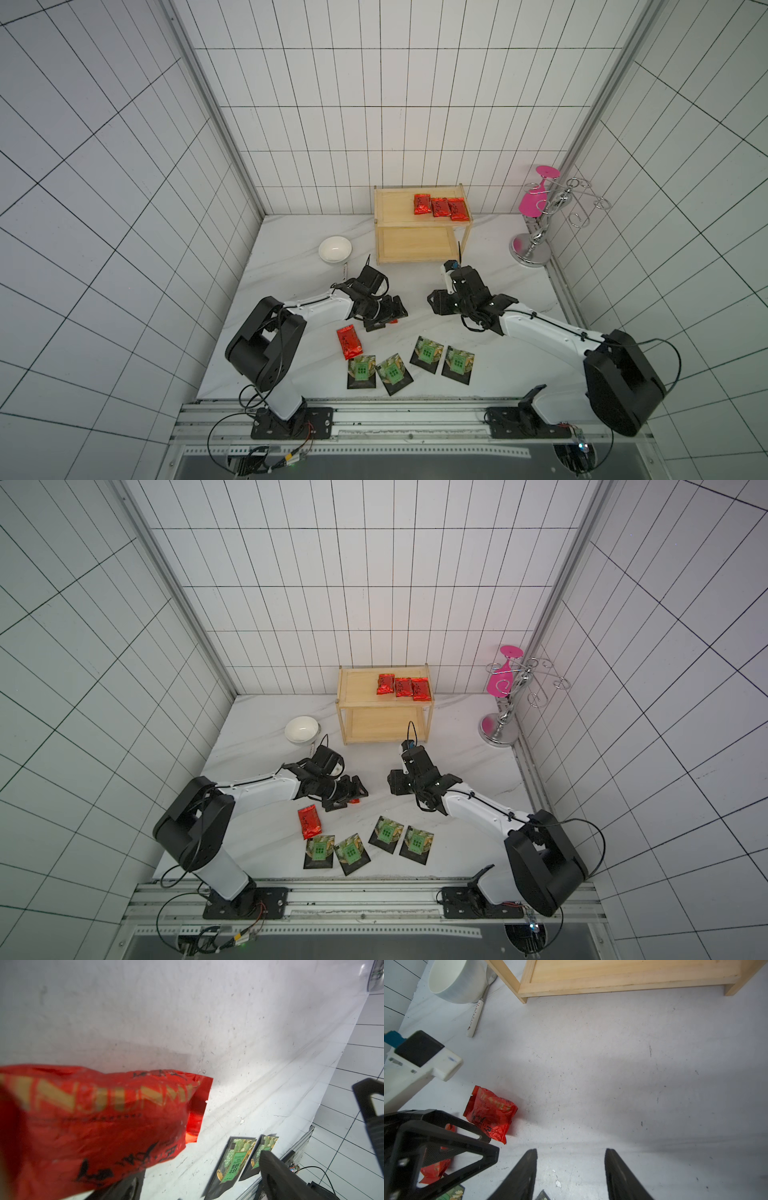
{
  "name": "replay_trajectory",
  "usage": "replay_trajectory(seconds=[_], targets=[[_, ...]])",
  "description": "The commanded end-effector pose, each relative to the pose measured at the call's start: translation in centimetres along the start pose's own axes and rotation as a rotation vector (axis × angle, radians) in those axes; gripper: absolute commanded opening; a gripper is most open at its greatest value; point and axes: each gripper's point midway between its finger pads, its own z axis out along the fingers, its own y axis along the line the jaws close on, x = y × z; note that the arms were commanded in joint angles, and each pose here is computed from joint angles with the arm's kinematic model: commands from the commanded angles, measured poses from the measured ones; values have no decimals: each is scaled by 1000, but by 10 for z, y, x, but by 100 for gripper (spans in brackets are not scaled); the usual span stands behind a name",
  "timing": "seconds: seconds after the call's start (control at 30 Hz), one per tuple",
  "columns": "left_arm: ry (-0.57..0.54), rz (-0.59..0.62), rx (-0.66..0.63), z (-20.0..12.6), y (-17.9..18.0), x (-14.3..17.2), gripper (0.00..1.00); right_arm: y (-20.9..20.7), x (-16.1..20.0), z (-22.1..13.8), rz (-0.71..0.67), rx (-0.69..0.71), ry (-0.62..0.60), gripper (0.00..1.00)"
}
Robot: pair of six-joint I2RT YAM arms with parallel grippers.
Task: Place the tea bags on the shelf by color
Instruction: Move the tea bag to the center of the board, then pick up the tea bag from the center of the board.
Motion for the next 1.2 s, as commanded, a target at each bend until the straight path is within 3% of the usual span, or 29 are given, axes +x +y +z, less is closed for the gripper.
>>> replay_trajectory(seconds=[0.0, 0.2, 0.43, 0.77, 1.17], targets=[[-86, -23, 20, -25, 6, -11, 89, 12, -2, 3, 39, -21, 31, 55], [-161, -82, 30, -47, 29, -21, 90, 34, 9, 18, 300, -144, 89, 55], [-151, -87, 49, -42, 31, -23, 90, 35, 19, 39, 647, -334, 85, 52], [-136, -90, 46, -33, 37, -24, 89, 53, 32, 70, 670, -429, 172, 49], [-109, -111, 44, -21, 42, -25, 88, 63, 38, 88, 695, -511, 214, 36]])
